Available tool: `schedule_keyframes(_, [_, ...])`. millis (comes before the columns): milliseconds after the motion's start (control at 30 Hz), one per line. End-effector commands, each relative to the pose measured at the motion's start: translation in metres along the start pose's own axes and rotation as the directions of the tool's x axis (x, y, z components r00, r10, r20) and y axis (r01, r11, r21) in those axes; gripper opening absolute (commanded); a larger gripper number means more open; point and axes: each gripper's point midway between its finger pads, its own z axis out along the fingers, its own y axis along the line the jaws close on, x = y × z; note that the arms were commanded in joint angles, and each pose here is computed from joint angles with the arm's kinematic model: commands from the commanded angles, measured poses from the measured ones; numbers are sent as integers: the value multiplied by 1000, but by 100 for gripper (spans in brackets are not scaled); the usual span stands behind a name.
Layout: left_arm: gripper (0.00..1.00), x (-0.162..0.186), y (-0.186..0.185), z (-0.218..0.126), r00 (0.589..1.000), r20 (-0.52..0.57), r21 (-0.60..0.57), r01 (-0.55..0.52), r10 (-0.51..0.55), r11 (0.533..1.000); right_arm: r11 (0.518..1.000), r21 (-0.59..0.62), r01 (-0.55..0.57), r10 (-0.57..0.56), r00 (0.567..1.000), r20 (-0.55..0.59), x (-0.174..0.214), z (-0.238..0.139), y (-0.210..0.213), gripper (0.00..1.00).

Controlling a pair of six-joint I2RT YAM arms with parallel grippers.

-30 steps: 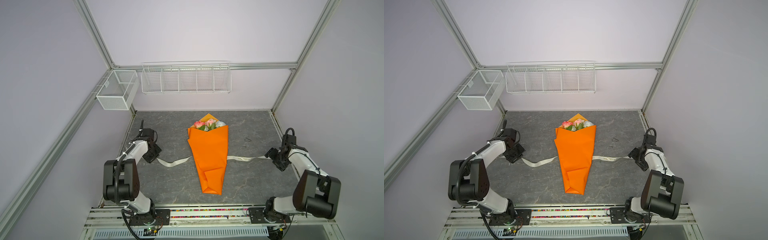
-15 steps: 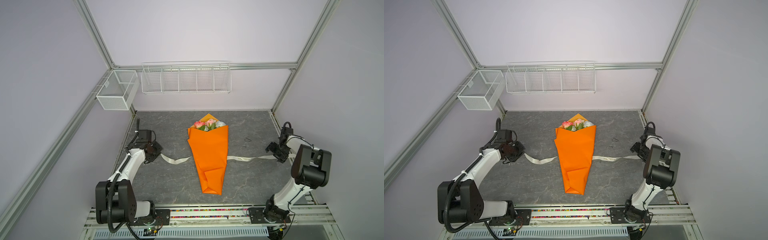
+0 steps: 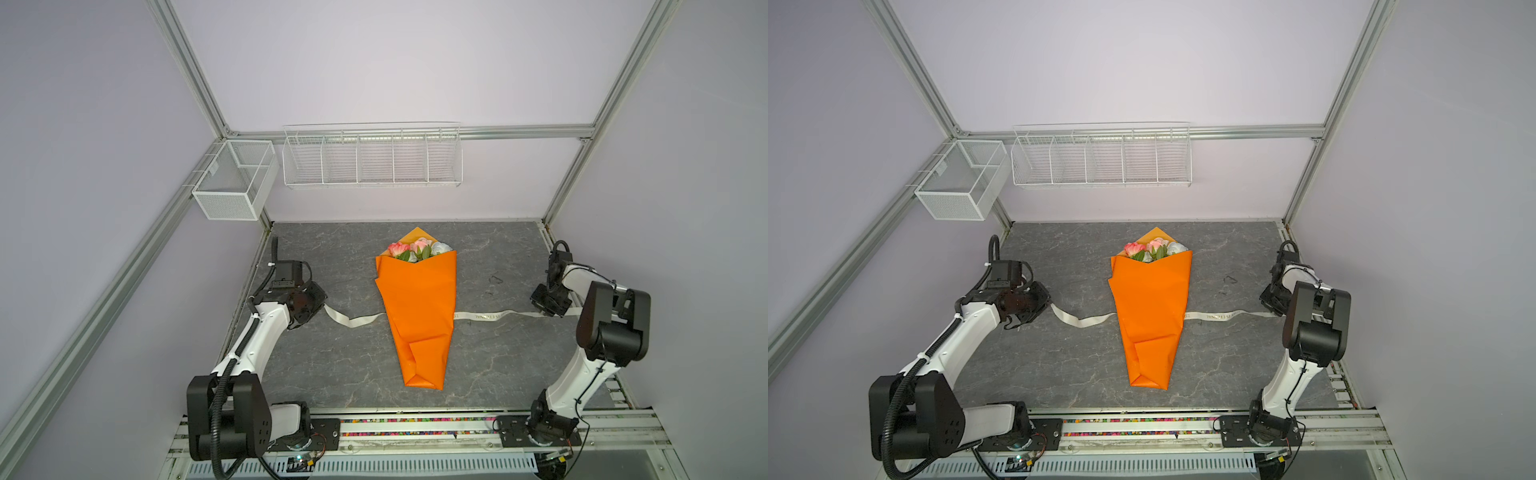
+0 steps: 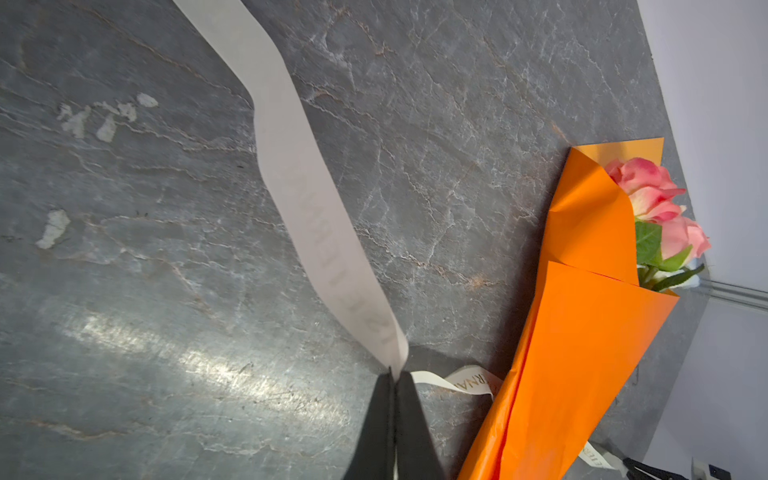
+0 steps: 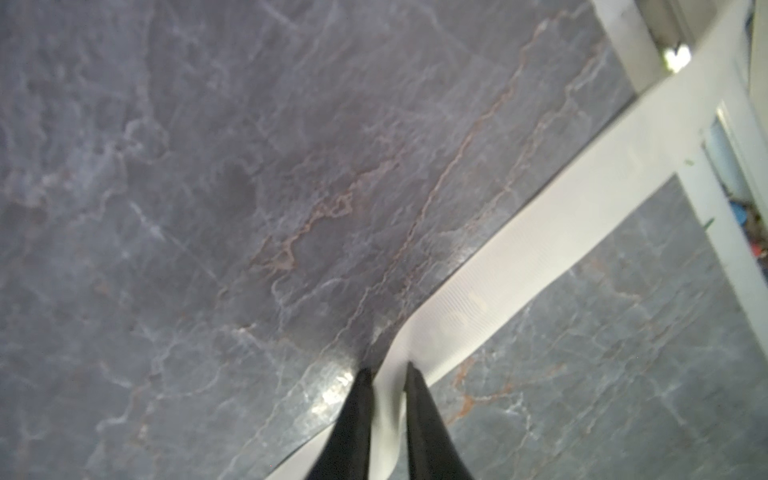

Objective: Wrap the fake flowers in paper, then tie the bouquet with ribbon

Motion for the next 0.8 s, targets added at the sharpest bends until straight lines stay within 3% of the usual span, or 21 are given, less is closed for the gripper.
schedule_keyframes(0, [0,5,-12,-8,998,2,43,-58,58,997,999,-50,-9,10,1000,17,8,-13,1,7])
schedule_keyframes(233, [0,10,-31,-20,991,25,87,-131,129,988,966,-255,55,-12,986,166,1,-77,27,6])
schedule_keyframes(400, [0,16,-41,-21,987,44,136,-157,153,978,842,-459,283,-89,912,401,13,-163,83,7])
schedule_keyframes(467, [0,16,-44,-23,986,61,146,-163,156,976,775,-498,390,-130,868,479,27,-200,112,7])
schedule_keyframes(567, [0,15,-45,-28,983,99,157,-167,153,973,629,-508,589,-264,776,572,70,-247,174,7])
schedule_keyframes(600, [0,15,-46,-30,982,107,163,-169,152,972,551,-516,656,-328,739,588,94,-259,200,7])
schedule_keyframes(667, [0,16,-47,-34,982,121,175,-165,145,971,439,-513,738,-424,673,606,136,-276,242,7])
schedule_keyframes(767, [0,17,-46,-41,980,145,189,-163,136,968,241,-498,833,-562,538,628,214,-291,303,7])
